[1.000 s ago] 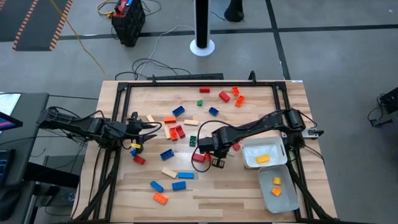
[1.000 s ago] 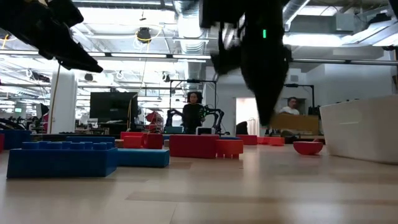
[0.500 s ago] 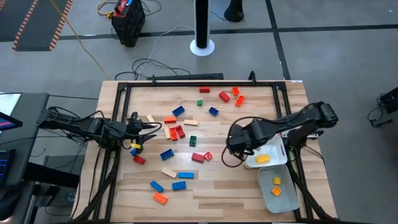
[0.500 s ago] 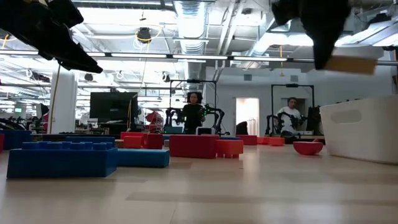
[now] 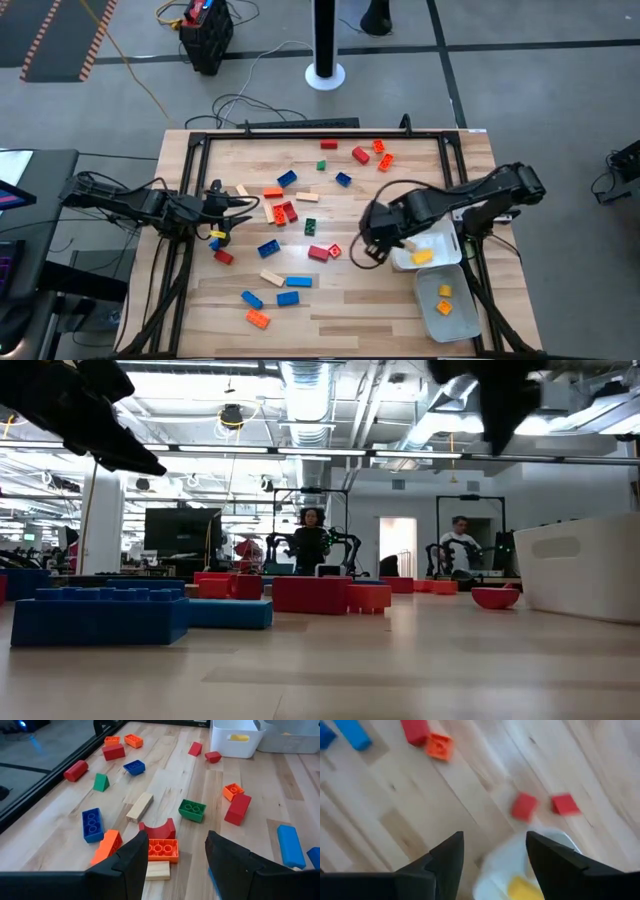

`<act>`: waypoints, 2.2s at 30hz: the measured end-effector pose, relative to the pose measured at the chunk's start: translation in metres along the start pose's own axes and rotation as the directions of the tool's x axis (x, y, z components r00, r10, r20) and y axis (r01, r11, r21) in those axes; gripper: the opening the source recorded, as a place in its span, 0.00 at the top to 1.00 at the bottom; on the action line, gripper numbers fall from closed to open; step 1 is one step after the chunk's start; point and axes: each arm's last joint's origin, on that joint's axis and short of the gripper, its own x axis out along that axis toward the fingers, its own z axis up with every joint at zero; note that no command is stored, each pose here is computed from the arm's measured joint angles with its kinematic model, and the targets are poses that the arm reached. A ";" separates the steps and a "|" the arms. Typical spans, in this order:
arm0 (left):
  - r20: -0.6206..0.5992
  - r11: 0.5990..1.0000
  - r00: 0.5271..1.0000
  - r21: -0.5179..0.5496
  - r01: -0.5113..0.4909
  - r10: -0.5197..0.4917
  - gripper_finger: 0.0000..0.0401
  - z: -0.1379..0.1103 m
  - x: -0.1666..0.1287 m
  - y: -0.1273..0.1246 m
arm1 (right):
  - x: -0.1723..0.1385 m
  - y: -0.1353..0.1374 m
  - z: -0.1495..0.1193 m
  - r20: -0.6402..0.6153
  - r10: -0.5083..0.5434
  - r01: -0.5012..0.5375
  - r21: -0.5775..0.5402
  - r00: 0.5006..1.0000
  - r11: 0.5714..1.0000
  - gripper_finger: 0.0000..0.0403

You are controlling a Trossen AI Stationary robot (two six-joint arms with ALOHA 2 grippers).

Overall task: Sort blocks by size
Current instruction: Put the half circle red block into the gray bin

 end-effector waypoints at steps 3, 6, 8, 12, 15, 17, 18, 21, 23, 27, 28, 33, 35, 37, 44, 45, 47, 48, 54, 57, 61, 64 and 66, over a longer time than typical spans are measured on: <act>0.009 1.000 1.000 -0.005 0.000 0.000 0.53 0.001 0.000 0.000 | 0.033 0.005 0.016 -0.054 -0.068 0.066 -0.039 0.996 0.997 0.39; 0.010 1.000 1.000 -0.005 -0.002 0.002 0.53 0.001 0.000 0.000 | 0.064 0.008 0.030 -0.144 -0.106 0.093 -0.094 0.984 0.991 0.39; 0.009 1.000 1.000 -0.005 -0.002 0.002 0.53 0.001 0.000 0.000 | 0.077 0.010 0.039 -0.182 -0.108 0.087 -0.120 0.977 0.989 0.39; 0.007 1.000 1.000 -0.004 -0.002 0.002 0.53 0.001 0.000 0.000 | 0.105 0.006 0.048 -0.326 -0.113 0.074 -0.130 0.939 0.989 0.39; 0.002 1.000 1.000 0.002 -0.004 0.004 0.53 0.000 0.000 0.000 | 0.123 -0.004 0.051 -0.421 -0.156 0.105 -0.143 0.894 0.984 0.39; 0.000 1.000 1.000 0.004 -0.006 0.006 0.53 0.000 0.000 0.000 | 0.131 -0.010 0.054 -0.453 -0.169 0.112 -0.149 0.876 0.982 0.39; -0.003 1.000 1.000 0.006 -0.007 0.007 0.53 0.000 0.000 0.000 | 0.133 -0.013 0.056 -0.462 -0.167 0.111 -0.147 0.871 0.983 0.39; -0.012 1.000 1.000 0.011 -0.009 0.009 0.53 -0.001 0.000 0.000 | 0.135 -0.020 0.061 -0.478 -0.142 0.095 -0.121 0.867 0.988 0.39; -0.012 1.000 1.000 0.011 -0.009 0.009 0.53 -0.001 0.000 0.000 | 0.136 -0.025 0.064 -0.483 -0.133 0.087 -0.115 0.865 0.989 0.39; -0.015 1.000 1.000 0.012 -0.009 0.010 0.53 -0.002 0.000 0.000 | 0.136 -0.031 0.069 -0.508 -0.086 0.052 -0.081 0.857 0.995 0.39; -0.015 1.000 1.000 0.013 -0.009 0.010 0.53 -0.002 0.000 0.000 | 0.137 -0.033 0.070 -0.511 -0.084 0.050 -0.080 0.856 0.995 0.39; -0.016 1.000 1.000 0.013 -0.010 0.010 0.53 -0.002 0.000 0.000 | 0.156 -0.037 0.068 -0.562 -0.107 0.064 -0.095 0.821 0.993 0.39; -0.022 1.000 1.000 0.016 -0.011 0.011 0.53 -0.005 0.002 0.000 | 0.163 -0.038 0.067 -0.577 -0.116 0.070 -0.101 0.808 0.992 0.39; -0.032 1.000 0.999 0.021 -0.012 0.013 0.53 -0.008 0.003 0.000 | 0.164 -0.038 0.067 -0.584 -0.121 0.073 -0.105 0.803 0.992 0.39; -0.030 1.000 0.999 0.020 -0.012 0.012 0.53 -0.010 0.004 0.000 | 0.162 -0.040 0.064 -0.609 -0.139 0.088 -0.114 0.781 0.990 0.39; -0.030 1.000 0.999 0.020 -0.011 0.012 0.53 -0.010 0.004 0.000 | 0.161 -0.040 0.064 -0.611 -0.141 0.089 -0.114 0.779 0.989 0.39; -0.030 1.000 0.999 0.019 -0.011 0.012 0.53 -0.010 0.004 0.000 | 0.161 -0.039 0.064 -0.610 -0.140 0.091 -0.112 0.780 0.990 0.39; -0.030 1.000 0.999 0.019 -0.010 0.011 0.53 -0.010 0.004 0.000 | 0.161 -0.039 0.063 -0.613 -0.143 0.100 -0.104 0.777 0.990 0.39; -0.038 0.998 0.998 0.011 0.055 -0.055 0.53 -0.009 0.005 -0.002 | 0.160 -0.037 0.061 -0.620 -0.147 0.120 -0.085 0.771 0.989 0.39; -0.056 0.996 0.995 0.016 0.086 -0.085 0.53 -0.010 0.006 -0.004 | 0.161 -0.034 0.062 -0.608 -0.126 0.097 -0.080 0.784 0.992 0.39; -0.062 0.994 0.993 0.044 0.104 -0.101 0.53 -0.010 0.008 -0.006 | 0.162 -0.032 0.061 -0.601 -0.121 0.083 -0.091 0.790 0.992 0.39; -0.059 0.992 0.992 0.059 0.115 -0.111 0.53 -0.010 0.008 -0.007 | 0.170 -0.034 0.057 -0.622 -0.133 0.095 -0.095 0.772 0.991 0.39; -0.058 0.991 0.991 0.062 0.122 -0.119 0.53 -0.010 0.007 -0.008 | 0.176 -0.037 0.051 -0.639 -0.145 0.103 -0.102 0.756 0.989 0.39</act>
